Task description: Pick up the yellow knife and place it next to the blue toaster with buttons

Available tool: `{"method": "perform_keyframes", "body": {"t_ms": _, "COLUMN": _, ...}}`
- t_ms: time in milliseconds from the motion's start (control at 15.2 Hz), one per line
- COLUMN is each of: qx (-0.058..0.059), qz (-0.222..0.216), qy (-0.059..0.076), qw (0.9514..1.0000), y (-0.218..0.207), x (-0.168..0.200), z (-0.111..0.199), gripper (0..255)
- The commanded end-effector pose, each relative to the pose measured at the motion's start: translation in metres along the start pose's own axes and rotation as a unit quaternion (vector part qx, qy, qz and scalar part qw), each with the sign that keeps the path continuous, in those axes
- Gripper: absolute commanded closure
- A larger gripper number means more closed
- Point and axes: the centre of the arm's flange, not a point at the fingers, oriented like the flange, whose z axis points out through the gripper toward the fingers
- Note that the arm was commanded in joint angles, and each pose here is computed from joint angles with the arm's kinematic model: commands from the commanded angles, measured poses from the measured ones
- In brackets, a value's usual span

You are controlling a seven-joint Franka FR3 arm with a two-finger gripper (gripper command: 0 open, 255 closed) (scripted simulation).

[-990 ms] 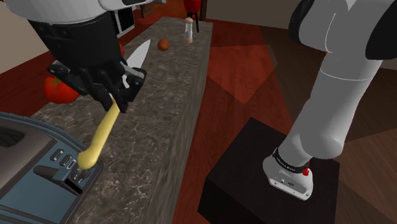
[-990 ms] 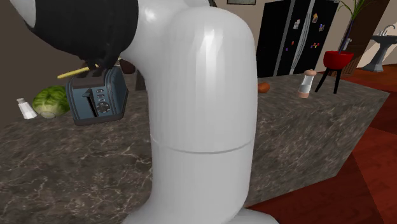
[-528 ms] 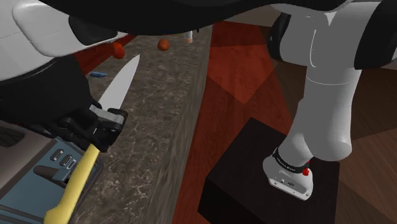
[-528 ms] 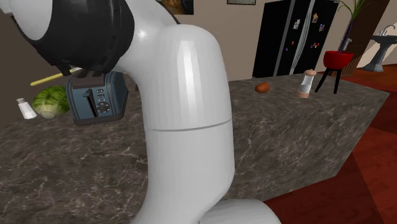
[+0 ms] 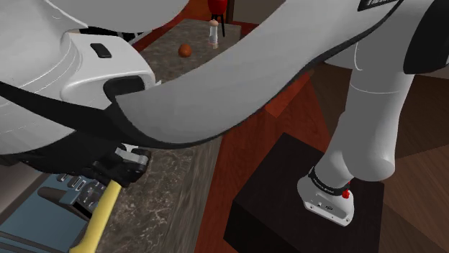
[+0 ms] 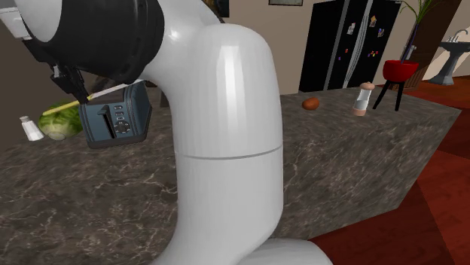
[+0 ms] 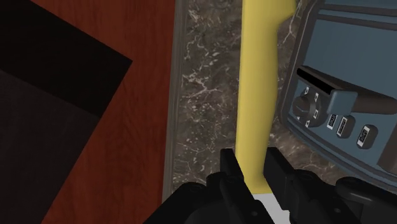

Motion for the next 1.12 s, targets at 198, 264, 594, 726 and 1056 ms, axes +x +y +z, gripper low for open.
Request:
{"method": "perform_keyframes", "body": {"t_ms": 198, "qx": 0.000, "qz": 0.000, "qy": 0.000, "qw": 1.0000, "y": 0.001, "x": -0.004, "z": 0.026, "gripper": 255}}
{"method": "perform_keyframes", "body": {"t_ms": 264, "qx": 0.000, "qz": 0.000, "qy": 0.000, "qw": 1.0000, "y": 0.001, "x": -0.005, "z": 0.031, "gripper": 255}}
{"method": "perform_keyframes", "body": {"t_ms": 594, "qx": 0.000, "qz": 0.000, "qy": 0.000, "qw": 1.0000, "y": 0.003, "x": -0.009, "z": 0.057, "gripper": 255}}
{"method": "perform_keyframes", "body": {"t_ms": 726, "qx": 0.000, "qz": 0.000, "qy": 0.000, "qw": 1.0000, "y": 0.004, "x": -0.011, "z": 0.068, "gripper": 255}}
{"method": "perform_keyframes", "body": {"t_ms": 1056, "qx": 0.000, "qz": 0.000, "qy": 0.000, "qw": 1.0000, "y": 0.005, "x": -0.015, "z": 0.094, "gripper": 255}}
